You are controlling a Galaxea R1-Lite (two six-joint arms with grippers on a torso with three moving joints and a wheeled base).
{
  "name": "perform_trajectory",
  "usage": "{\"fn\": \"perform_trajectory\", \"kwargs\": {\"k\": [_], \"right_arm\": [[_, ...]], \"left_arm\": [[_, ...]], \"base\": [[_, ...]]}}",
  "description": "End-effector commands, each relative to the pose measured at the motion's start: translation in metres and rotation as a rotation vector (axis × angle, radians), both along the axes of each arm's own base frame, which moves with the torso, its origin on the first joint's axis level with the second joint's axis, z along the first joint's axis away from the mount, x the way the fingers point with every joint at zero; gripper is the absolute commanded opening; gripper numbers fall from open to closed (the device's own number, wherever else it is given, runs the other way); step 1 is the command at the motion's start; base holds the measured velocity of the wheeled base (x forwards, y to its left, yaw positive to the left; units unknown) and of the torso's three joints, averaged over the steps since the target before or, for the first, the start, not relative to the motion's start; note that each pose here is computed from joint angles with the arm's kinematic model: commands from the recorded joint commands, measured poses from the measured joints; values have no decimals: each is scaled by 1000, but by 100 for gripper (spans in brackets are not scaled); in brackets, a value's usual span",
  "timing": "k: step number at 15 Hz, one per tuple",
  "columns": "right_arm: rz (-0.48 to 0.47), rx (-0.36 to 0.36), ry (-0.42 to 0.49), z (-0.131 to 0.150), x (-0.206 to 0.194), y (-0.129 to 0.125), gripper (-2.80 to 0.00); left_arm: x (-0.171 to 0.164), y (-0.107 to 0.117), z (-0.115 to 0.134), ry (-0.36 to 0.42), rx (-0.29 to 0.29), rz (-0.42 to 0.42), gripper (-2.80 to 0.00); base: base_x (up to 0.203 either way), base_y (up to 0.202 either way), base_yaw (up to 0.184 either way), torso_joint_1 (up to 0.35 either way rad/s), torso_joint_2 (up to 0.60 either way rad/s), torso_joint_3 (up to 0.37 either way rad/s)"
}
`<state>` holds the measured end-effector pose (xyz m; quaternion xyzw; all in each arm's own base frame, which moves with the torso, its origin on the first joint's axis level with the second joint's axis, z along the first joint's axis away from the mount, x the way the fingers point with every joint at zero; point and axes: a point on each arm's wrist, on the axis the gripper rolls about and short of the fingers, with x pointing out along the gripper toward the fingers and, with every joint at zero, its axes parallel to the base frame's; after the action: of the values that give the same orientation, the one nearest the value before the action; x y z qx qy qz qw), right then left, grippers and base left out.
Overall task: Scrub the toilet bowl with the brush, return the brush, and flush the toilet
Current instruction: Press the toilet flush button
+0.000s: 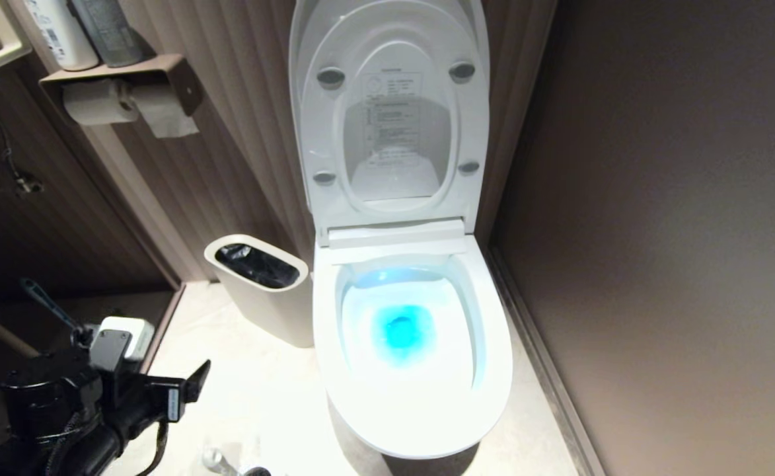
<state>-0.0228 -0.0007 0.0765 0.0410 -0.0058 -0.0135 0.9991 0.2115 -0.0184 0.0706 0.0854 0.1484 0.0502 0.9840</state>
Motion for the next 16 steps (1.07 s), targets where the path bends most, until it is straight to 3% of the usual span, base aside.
{"fn": "perform_trajectory", "kwargs": {"k": [1, 3, 6, 9, 12, 13, 16], "right_arm": [[0, 0, 0, 0, 0, 0, -280], [0, 0, 0, 0, 0, 0, -280], [0, 0, 0, 0, 0, 0, -280], [0, 1, 0, 0, 0, 0, -280], [0, -1, 0, 0, 0, 0, -280], [0, -1, 0, 0, 0, 0, -280], [0, 0, 0, 0, 0, 0, -280]], "left_arm": [[15, 3, 32, -185, 7, 77, 0], [14, 5, 61, -313, 36, 130, 0], [-11, 7, 98, -438, 58, 114, 0], [-52, 10, 128, -465, 60, 91, 0], [-100, 14, 144, -404, 63, 62, 0], [-117, 15, 148, -396, 59, 40, -280], [-169, 19, 151, -392, 48, -27, -280]], "base": [[0, 0, 0, 0, 0, 0], [0, 0, 0, 0, 0, 0], [0, 0, 0, 0, 0, 0], [0, 0, 0, 0, 0, 0], [0, 0, 0, 0, 0, 0], [0, 0, 0, 0, 0, 0], [0, 0, 0, 0, 0, 0]]}}
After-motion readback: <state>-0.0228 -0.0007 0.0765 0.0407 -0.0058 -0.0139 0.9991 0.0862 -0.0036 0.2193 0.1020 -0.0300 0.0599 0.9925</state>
